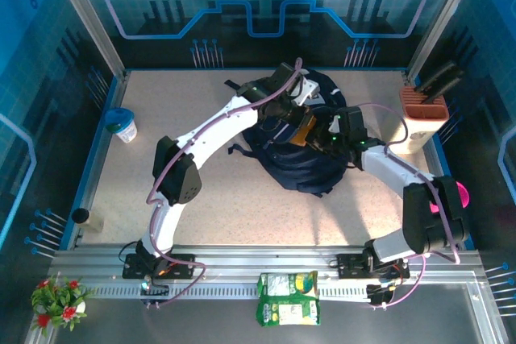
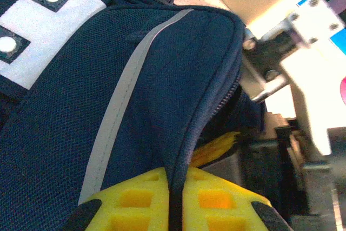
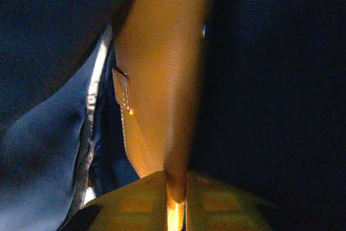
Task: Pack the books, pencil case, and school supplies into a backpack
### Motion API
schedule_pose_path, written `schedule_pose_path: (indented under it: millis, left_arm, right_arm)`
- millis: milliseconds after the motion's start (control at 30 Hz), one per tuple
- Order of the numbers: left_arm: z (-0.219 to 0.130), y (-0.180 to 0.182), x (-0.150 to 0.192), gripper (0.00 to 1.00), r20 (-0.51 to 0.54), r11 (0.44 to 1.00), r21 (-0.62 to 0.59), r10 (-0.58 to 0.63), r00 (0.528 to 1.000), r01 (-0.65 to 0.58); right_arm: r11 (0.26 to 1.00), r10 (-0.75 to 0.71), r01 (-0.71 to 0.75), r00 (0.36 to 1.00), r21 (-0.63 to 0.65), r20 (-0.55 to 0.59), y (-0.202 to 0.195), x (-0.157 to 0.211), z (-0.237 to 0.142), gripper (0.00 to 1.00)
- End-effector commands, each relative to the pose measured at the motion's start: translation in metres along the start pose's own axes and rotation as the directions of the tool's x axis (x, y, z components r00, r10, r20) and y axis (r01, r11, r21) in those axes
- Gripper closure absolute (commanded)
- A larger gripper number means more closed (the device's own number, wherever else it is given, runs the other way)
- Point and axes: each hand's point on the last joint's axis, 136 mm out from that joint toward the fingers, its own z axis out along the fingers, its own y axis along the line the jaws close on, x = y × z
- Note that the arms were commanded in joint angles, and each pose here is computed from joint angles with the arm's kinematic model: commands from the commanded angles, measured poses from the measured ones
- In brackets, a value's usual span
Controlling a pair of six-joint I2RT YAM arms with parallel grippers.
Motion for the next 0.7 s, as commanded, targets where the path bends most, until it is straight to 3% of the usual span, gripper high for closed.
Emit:
schedule_pose_path:
  millis: [0,233,467,667]
  left_arm:
    - [-0.044,-0.02,-0.037,0.88,0.145,0.998,0.06,0.001,0.989,-0.01]
    - [-0.041,-0.009,-0.03,0.82,0.131,0.997,0.062,-0.053,0.99,0.045]
    - [-0.038,0.008,-0.013,0.47,0.105,0.984,0.078,-0.168,0.98,0.16]
    - [-0.035,0.053,0.02,0.33,0.089,0.938,0.031,-0.346,0.934,0.344]
  right_arm:
    - [0.996,-0.003,0.006,1.0,-0.09,0.03,0.026,-0.011,0.007,0.87]
    - [0.998,-0.011,0.02,0.989,-0.057,0.148,0.01,-0.013,-0.038,0.71]
    - [0.993,-0.069,0.037,0.954,0.113,0.293,-0.035,0.001,-0.105,0.57]
    - [0.984,-0.105,0.047,0.932,0.172,0.347,-0.048,0.006,-0.128,0.47]
